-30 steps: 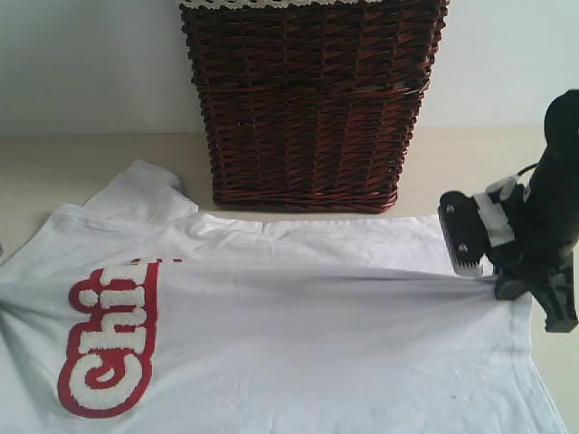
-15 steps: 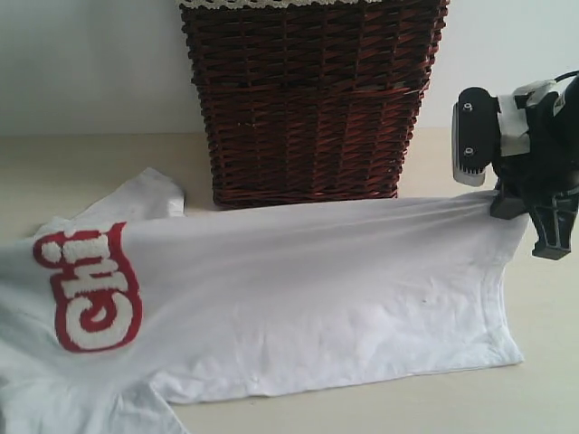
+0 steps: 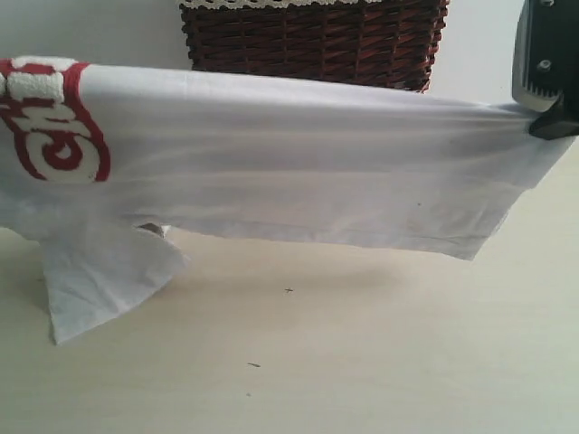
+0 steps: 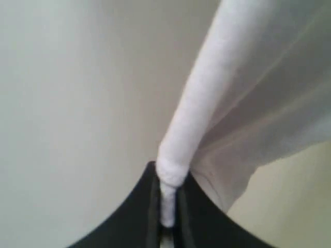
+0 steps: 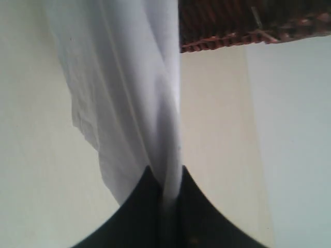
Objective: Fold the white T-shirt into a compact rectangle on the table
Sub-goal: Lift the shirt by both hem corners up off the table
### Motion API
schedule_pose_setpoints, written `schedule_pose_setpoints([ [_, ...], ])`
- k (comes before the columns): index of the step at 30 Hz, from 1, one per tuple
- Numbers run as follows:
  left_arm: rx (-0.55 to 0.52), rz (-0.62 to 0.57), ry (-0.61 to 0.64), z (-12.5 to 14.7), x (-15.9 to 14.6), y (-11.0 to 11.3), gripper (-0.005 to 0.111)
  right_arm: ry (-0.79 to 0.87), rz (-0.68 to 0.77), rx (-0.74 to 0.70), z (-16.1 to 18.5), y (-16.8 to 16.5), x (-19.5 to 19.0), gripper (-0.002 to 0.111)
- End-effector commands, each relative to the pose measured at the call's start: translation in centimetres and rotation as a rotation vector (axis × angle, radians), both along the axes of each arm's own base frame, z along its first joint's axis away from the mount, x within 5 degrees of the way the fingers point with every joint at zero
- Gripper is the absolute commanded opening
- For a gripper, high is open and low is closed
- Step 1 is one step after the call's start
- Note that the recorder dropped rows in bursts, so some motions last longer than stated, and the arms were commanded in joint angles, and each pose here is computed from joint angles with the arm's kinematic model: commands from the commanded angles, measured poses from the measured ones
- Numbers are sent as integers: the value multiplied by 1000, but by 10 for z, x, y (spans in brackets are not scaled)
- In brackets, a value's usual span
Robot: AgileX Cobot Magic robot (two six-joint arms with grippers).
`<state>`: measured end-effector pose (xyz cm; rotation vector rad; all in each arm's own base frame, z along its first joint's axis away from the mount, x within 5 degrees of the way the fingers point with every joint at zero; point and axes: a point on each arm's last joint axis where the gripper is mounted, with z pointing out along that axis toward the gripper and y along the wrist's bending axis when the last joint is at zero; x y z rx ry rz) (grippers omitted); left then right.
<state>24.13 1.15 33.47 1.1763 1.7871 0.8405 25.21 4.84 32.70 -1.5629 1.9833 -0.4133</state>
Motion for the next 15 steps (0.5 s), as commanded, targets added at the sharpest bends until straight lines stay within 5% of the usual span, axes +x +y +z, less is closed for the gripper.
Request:
schedule_pose_setpoints([
  [1, -5, 5, -90, 20, -12, 1, 0, -33, -7, -33, 10, -6, -8, 0],
  [7, -34, 22, -144, 34, -29, 1, 0, -41, -8, -31, 14, -7, -12, 0],
  [15, -177, 40, -356, 73, -89, -3, 0, -18, -14, 10, 29, -10, -41, 0],
])
